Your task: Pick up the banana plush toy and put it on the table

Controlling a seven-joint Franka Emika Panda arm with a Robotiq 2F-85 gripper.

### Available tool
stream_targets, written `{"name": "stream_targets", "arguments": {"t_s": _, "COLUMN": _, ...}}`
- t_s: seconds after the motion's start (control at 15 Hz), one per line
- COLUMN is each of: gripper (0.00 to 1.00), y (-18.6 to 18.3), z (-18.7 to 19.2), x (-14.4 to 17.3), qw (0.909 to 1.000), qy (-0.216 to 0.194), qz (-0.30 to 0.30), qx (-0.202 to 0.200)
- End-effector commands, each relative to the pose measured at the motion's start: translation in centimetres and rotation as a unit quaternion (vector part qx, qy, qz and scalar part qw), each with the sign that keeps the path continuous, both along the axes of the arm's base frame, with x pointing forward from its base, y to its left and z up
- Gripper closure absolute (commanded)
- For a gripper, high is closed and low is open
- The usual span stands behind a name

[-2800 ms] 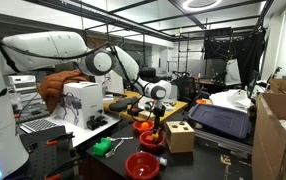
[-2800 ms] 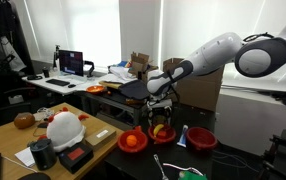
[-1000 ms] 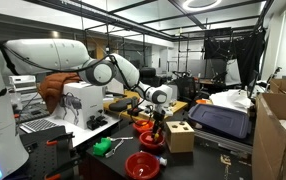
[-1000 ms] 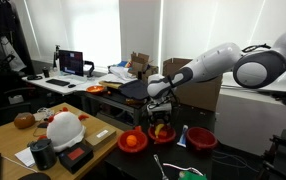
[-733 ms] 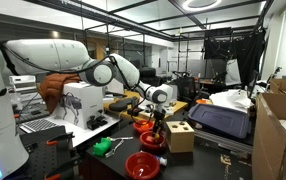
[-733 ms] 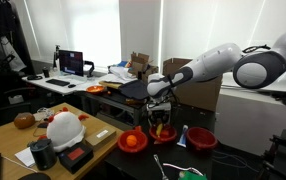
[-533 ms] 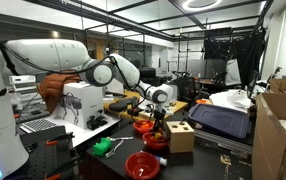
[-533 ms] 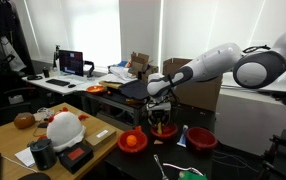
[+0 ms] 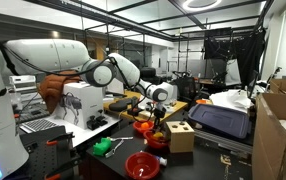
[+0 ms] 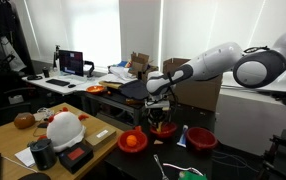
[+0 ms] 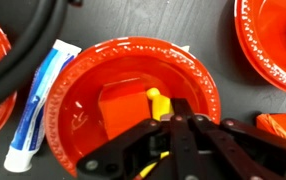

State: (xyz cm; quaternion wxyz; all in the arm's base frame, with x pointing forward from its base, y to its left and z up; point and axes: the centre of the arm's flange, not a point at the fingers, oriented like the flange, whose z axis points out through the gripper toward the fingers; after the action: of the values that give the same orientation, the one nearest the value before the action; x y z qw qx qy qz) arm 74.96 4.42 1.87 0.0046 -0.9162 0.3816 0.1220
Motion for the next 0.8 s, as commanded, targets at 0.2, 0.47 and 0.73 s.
{"name": "stream_targets", "arguments": {"t_s": 0.2, "gripper": 1.0, "y": -0.3, "z": 2.1, "x": 0.5, "qw": 0.9992, "qy": -0.014, "qz": 0.023, "qx": 0.031}}
{"name": "stream_targets", "arguments": {"t_s": 0.47, "gripper": 0.99, "y": -0.6, "z": 3.9, "x": 0.3, "qw": 0.9983, "qy": -0.024, "qz": 0.048, "qx": 0.02}}
{"name": "stream_targets", "arguments": {"t_s": 0.73, "gripper": 0.99, "y": -1.9, "z": 5.6, "x": 0.4, "qw": 0.9983, "qy": -0.024, "qz": 0.052, "qx": -0.013}}
